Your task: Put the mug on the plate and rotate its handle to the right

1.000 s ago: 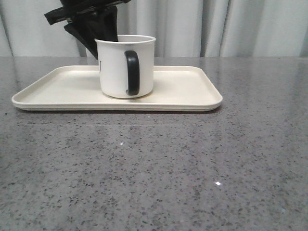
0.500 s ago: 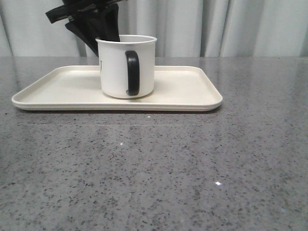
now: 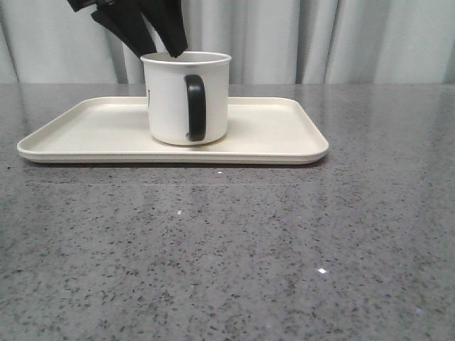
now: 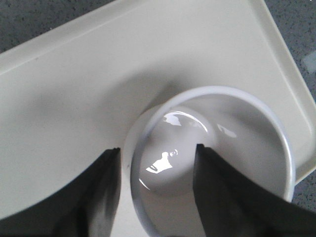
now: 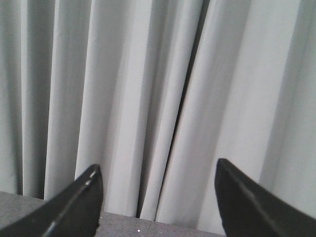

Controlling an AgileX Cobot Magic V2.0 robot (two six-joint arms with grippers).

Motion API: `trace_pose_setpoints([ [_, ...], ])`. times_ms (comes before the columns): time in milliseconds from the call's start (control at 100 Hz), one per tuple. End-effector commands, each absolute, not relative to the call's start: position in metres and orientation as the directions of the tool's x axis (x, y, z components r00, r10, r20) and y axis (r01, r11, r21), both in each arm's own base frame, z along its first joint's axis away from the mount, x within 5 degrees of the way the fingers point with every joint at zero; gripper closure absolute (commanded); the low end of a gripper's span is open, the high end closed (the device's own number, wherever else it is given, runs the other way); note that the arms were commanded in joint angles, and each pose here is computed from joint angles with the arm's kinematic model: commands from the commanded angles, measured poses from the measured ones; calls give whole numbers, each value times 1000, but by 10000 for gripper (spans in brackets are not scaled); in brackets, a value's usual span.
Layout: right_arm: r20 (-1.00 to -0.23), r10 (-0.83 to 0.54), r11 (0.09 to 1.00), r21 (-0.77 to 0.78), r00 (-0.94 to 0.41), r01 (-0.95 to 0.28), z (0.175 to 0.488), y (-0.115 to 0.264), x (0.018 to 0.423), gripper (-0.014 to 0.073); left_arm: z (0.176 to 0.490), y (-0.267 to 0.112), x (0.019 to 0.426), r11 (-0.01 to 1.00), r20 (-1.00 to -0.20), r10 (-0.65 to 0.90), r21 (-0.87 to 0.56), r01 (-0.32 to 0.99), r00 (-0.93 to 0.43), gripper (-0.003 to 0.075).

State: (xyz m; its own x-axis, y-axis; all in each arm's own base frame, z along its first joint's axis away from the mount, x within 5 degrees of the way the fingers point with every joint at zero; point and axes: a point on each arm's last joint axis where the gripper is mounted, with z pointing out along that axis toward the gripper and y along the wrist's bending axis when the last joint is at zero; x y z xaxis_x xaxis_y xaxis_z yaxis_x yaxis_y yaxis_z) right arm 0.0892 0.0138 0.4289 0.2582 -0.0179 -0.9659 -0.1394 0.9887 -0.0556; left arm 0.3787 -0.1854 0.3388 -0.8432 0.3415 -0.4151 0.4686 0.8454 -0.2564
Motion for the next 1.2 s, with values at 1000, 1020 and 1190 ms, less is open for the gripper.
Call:
trace_pose_setpoints([
  [1000,-944,-25,994,-58,329,-91,443,10,87,105,559,-9,190,995,-893,95,67,79,-441,440],
  [1020,-944,-25,994,-58,329,-91,443,10,87,105,560,-7,186,996,-897,91,71,62,-433,460],
  [1190,-944,-25,994,-58,329,-91,443,10,87,105,565,12,166,989,-904,91,131,-68,-417,676],
])
